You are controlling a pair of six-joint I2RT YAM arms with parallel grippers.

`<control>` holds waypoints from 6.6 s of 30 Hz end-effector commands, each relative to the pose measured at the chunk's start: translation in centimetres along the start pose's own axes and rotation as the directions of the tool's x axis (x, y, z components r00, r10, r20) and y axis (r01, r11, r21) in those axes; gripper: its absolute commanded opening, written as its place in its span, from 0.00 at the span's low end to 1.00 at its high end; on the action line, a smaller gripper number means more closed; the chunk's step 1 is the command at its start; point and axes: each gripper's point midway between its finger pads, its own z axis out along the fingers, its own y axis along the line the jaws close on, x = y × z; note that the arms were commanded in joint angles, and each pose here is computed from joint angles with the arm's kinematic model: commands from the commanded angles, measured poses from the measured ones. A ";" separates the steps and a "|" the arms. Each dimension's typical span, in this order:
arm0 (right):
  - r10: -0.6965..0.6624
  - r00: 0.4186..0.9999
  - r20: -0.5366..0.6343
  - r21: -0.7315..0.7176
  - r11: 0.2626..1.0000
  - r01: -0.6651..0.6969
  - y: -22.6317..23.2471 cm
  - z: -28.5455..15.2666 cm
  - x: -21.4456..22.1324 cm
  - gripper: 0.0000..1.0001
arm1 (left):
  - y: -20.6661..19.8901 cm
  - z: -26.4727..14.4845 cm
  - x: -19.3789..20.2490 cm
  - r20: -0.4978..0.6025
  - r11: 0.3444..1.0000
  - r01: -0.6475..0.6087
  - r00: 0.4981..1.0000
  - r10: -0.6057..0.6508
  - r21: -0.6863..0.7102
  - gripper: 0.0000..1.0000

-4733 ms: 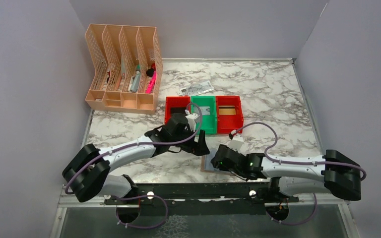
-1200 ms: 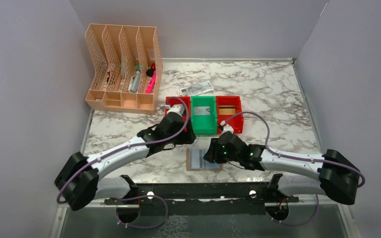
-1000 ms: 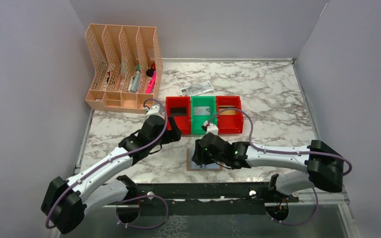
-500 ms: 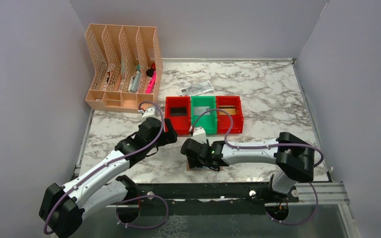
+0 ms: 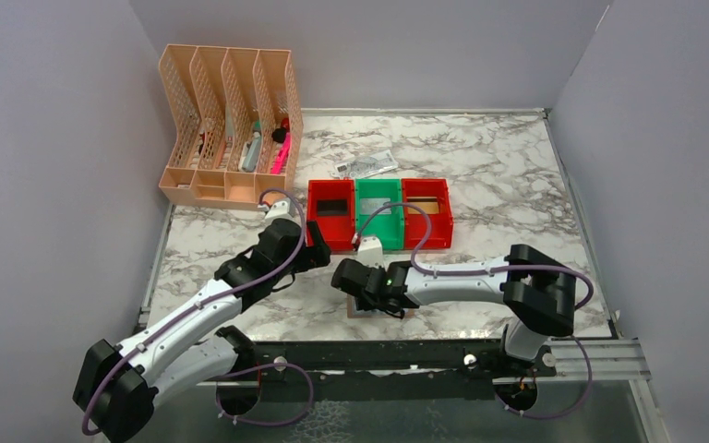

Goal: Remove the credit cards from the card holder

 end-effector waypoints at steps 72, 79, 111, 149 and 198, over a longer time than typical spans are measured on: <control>0.440 0.897 0.041 -0.233 0.877 -0.420 -9.3 -4.6 -0.5 0.43 | -14.1 2.0 11.1 -0.471 0.819 0.201 0.877 0.093 0.537 0.38; 0.499 0.840 0.215 -0.182 0.865 -0.468 -13.5 -8.8 -3.1 0.45 | -17.5 1.6 13.6 -0.498 0.782 0.160 0.841 0.212 0.603 0.39; 0.328 0.945 0.020 -0.236 0.920 -0.314 -8.7 -4.5 -0.4 0.32 | -11.5 2.1 7.1 -0.197 0.928 -0.017 0.976 0.096 0.372 0.66; 0.358 0.934 -0.023 -0.048 0.932 -0.358 -11.8 -1.6 3.2 0.21 | -12.6 3.7 13.5 -0.435 0.891 0.061 0.886 0.160 0.451 0.49; 0.413 0.911 -0.012 -0.025 0.910 -0.413 -12.8 -1.5 3.9 0.23 | -11.4 3.9 13.5 -0.414 0.916 0.028 0.897 0.153 0.399 0.00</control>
